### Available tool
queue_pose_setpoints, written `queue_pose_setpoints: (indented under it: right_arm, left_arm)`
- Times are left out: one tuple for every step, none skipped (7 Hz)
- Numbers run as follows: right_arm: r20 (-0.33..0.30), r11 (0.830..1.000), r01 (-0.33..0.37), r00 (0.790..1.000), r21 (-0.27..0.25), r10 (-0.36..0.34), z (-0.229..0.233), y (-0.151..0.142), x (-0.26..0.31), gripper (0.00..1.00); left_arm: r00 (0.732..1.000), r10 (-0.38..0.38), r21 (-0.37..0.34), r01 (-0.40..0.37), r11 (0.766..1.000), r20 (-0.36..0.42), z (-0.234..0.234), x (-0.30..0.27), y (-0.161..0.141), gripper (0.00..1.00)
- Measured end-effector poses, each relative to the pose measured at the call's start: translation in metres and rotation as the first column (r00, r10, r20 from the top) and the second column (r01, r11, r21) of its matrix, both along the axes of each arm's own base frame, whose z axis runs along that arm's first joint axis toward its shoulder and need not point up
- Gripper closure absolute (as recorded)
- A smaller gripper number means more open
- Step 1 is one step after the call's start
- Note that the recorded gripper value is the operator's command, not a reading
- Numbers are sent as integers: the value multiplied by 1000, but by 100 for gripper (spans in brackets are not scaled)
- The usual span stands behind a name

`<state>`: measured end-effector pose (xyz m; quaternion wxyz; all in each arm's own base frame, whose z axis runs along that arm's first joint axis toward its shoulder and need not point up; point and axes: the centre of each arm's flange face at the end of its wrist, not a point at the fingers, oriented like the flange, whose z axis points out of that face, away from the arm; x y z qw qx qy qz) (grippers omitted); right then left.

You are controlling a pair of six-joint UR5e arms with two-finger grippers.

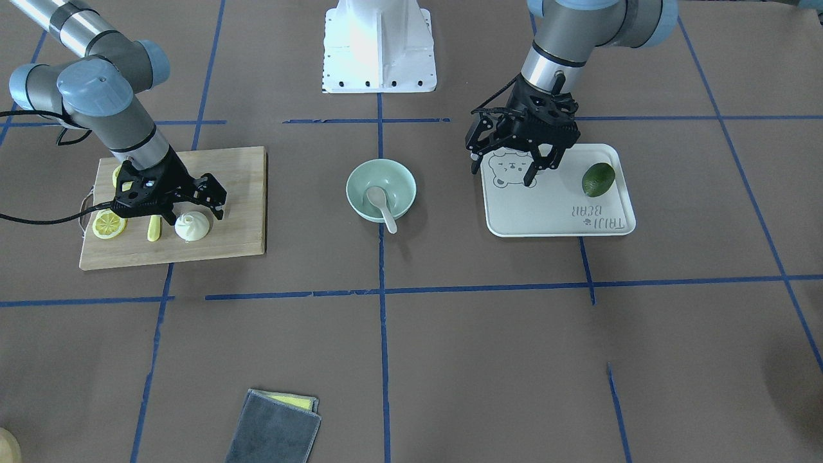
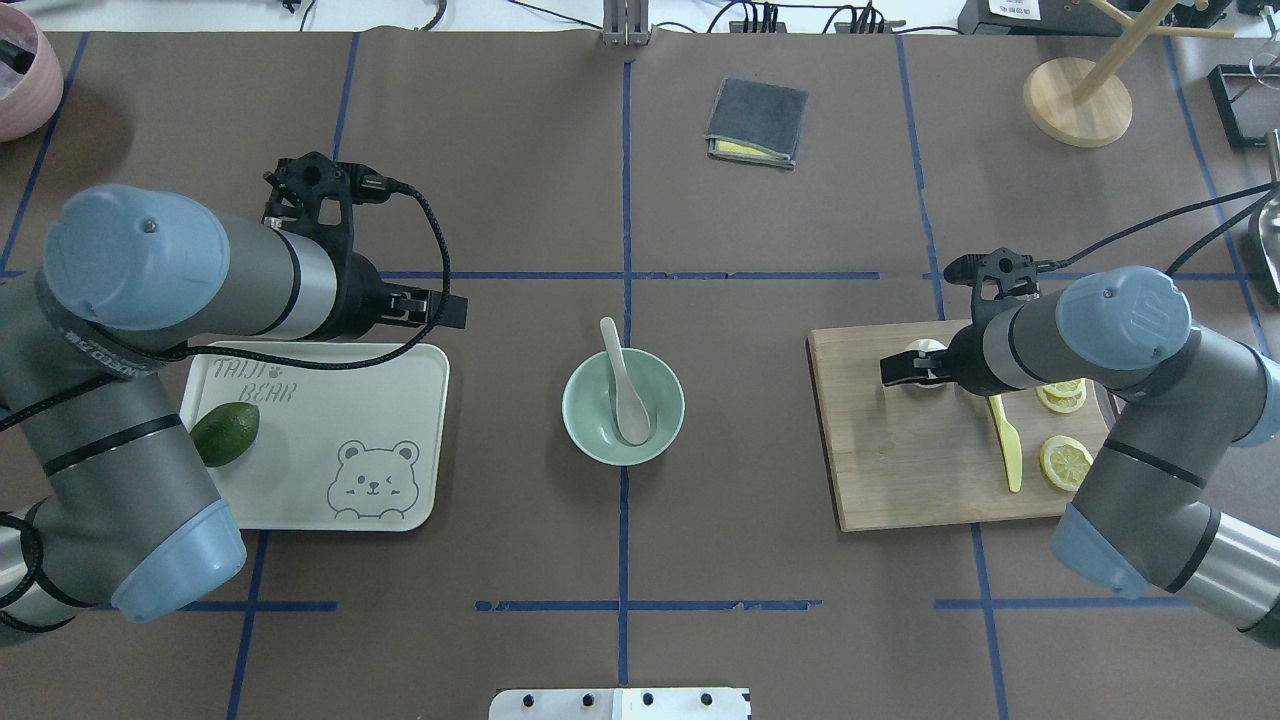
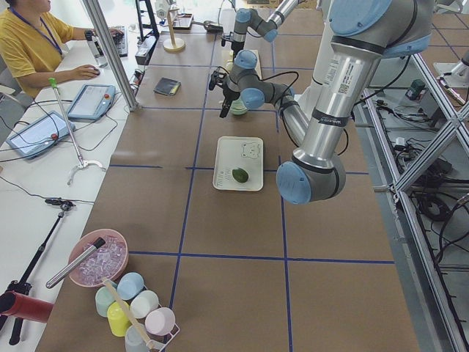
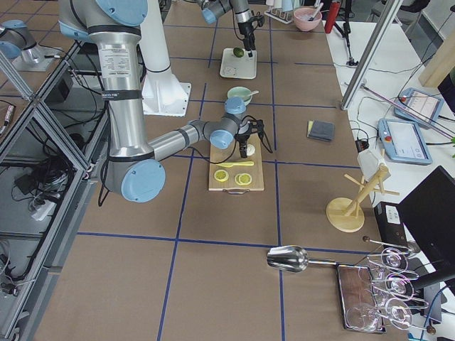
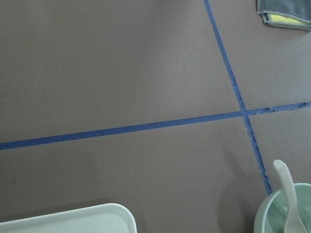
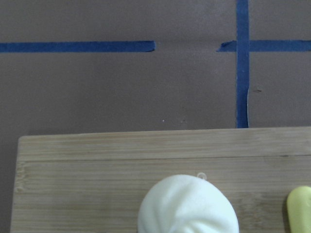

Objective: Put spoon and bun in bowl

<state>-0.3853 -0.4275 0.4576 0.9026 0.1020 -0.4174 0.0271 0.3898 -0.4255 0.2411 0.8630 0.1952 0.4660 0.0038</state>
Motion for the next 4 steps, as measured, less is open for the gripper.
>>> queue_pose_setpoints:
  right_arm:
    - [-11,1000,-16,1000,14,16,0,-2,-3,32]
    - [-16,1000,-24,1000,21,24,1,-3,-3,56]
    - [-19,999,-27,999,23,28,1,-4,-2,68]
    - [-19,999,-29,999,24,29,1,-4,-2,79]
  left_arm:
    - [1000,0,0,0,1000,0,0,0,0,0]
    - [1000,1,-1,-1,1000,1,1,1,0,0]
    - [1000,1,-1,-1,1000,2,1,1,0,0]
    - [1000,2,-3,-2,1000,2,1,2,1,0]
